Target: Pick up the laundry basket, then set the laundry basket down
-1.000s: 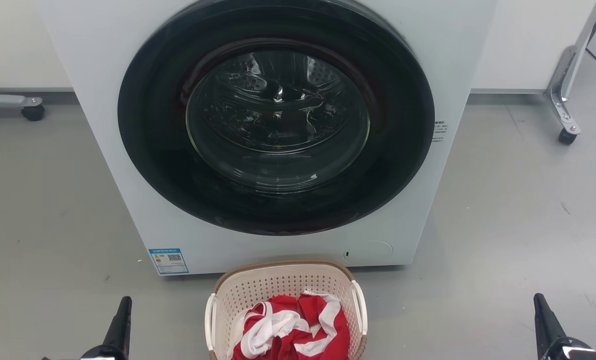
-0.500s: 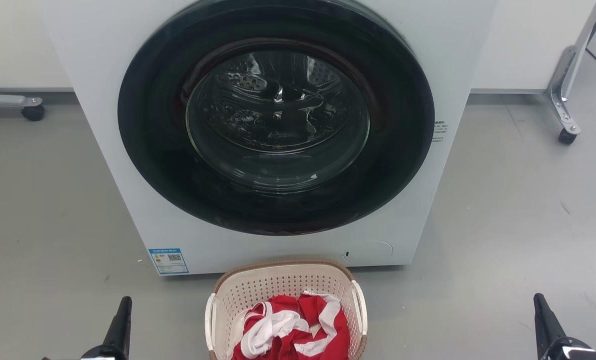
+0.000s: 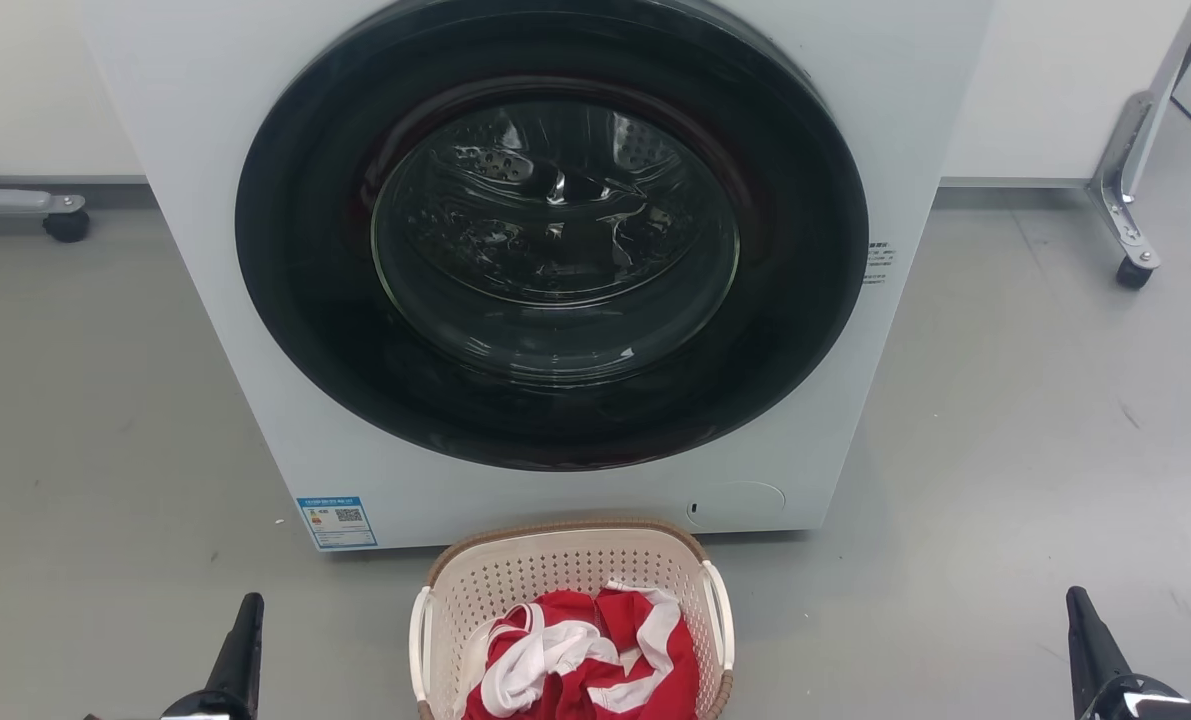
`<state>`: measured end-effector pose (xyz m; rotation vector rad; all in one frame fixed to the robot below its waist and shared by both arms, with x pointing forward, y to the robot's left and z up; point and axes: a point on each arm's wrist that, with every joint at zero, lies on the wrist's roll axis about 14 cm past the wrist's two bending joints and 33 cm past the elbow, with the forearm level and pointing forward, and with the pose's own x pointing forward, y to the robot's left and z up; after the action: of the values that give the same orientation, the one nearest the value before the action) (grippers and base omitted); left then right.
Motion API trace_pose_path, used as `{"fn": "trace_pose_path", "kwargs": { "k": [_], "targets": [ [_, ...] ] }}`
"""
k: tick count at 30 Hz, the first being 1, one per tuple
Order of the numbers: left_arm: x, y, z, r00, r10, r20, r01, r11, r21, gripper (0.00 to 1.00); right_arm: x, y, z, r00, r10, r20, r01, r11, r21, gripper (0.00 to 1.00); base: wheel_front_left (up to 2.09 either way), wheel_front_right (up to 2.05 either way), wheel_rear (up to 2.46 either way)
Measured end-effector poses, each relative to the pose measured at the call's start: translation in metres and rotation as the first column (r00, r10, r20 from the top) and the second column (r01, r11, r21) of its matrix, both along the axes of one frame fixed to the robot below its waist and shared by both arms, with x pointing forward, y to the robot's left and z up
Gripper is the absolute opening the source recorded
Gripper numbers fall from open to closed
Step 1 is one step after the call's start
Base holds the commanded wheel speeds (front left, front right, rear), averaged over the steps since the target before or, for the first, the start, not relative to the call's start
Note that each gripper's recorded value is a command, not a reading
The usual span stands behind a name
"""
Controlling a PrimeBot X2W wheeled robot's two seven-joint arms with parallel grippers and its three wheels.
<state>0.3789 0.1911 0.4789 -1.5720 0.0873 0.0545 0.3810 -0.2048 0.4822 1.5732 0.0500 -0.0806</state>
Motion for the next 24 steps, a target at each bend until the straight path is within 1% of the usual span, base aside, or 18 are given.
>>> {"fn": "trace_pose_path", "kwargs": {
  "k": [24],
  "targets": [
    [0.0000,0.0000,0.0000,1.000,0.000,0.000,0.000,1.000,0.000,0.00,0.0000,0.0000,0.0000,1.000,0.000,0.000,0.000,1.000,0.000,0.00,0.00,0.00,0.00]
  ]
}}
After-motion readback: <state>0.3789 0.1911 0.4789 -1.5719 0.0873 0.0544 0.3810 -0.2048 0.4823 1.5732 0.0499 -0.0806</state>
